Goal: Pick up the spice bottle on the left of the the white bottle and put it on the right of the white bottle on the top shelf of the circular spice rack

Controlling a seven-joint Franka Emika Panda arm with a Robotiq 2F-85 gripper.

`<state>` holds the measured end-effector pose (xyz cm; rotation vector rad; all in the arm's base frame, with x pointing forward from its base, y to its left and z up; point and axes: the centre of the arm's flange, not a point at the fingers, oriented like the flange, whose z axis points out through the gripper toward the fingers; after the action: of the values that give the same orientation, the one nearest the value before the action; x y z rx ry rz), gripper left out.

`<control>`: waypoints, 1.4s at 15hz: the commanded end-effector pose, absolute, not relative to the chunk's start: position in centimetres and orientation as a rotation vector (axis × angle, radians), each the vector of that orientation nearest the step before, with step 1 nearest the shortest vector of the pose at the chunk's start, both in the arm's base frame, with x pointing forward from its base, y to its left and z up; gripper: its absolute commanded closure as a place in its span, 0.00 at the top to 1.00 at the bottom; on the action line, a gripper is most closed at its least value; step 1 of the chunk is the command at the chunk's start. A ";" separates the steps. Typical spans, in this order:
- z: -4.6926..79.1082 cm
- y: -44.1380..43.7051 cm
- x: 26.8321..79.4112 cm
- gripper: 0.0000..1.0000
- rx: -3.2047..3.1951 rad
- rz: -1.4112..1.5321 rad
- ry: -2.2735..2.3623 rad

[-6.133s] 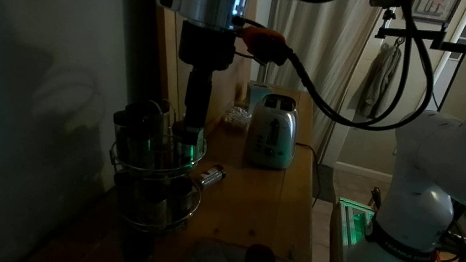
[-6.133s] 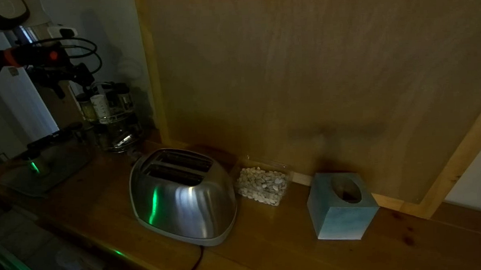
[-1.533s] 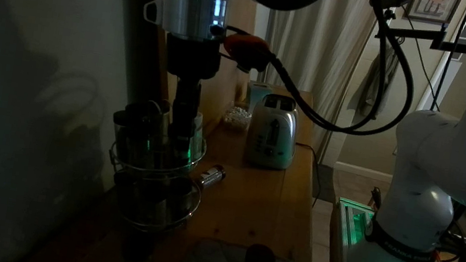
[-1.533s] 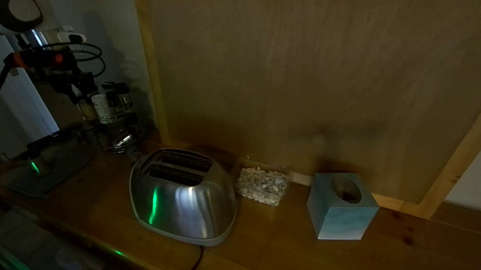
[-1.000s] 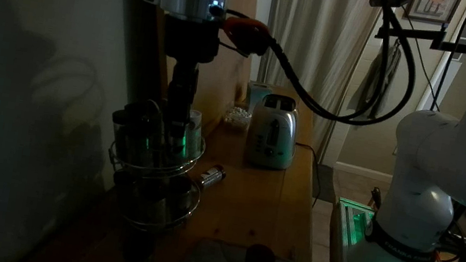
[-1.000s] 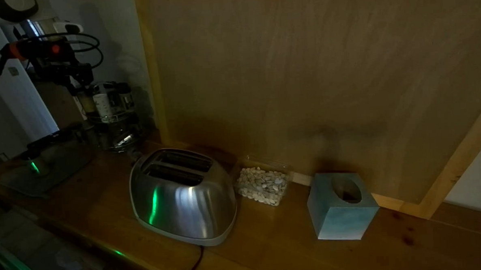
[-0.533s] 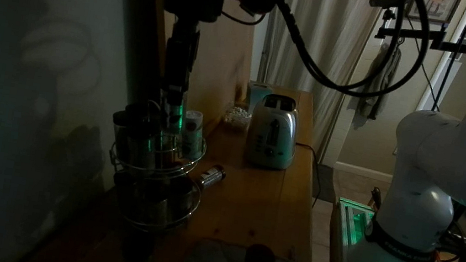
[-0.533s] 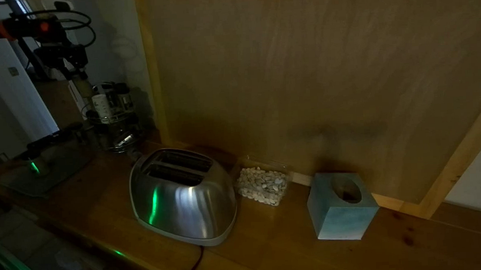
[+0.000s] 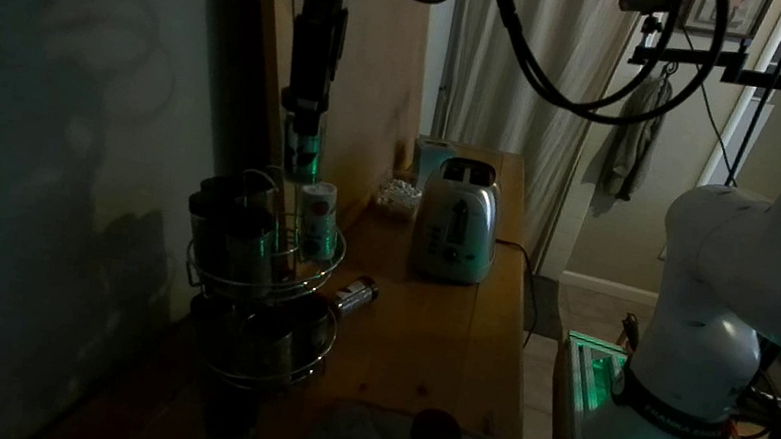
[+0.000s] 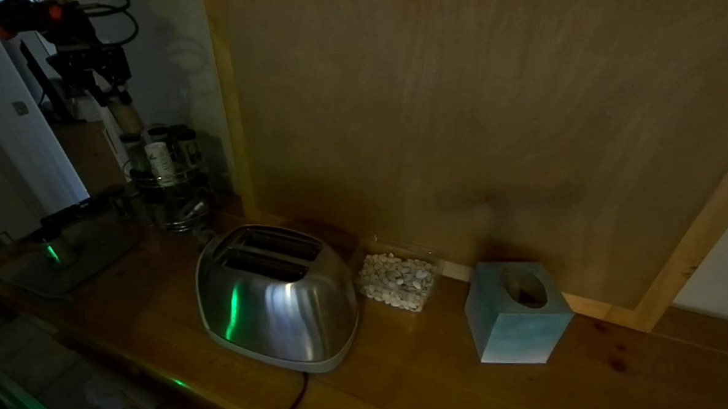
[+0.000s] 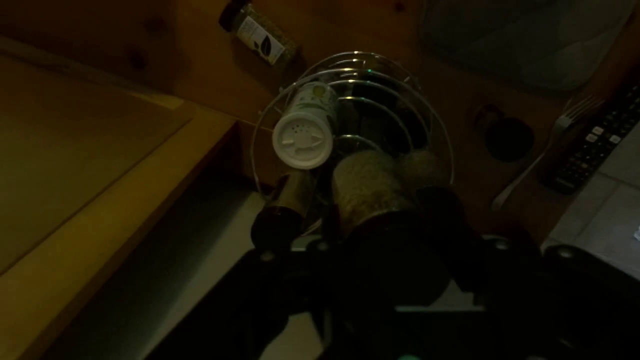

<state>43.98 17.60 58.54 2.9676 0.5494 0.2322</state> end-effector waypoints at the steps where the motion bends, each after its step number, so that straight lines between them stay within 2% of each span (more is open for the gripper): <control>1: 61.4 15.5 43.9 0.24 2.934 0.259 0.475; 12: 58.6 12.5 46.6 0.24 2.950 0.331 0.408; 21: 55.0 11.0 46.3 0.24 2.960 0.307 0.382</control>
<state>46.95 11.81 55.77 2.9749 0.3962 0.2745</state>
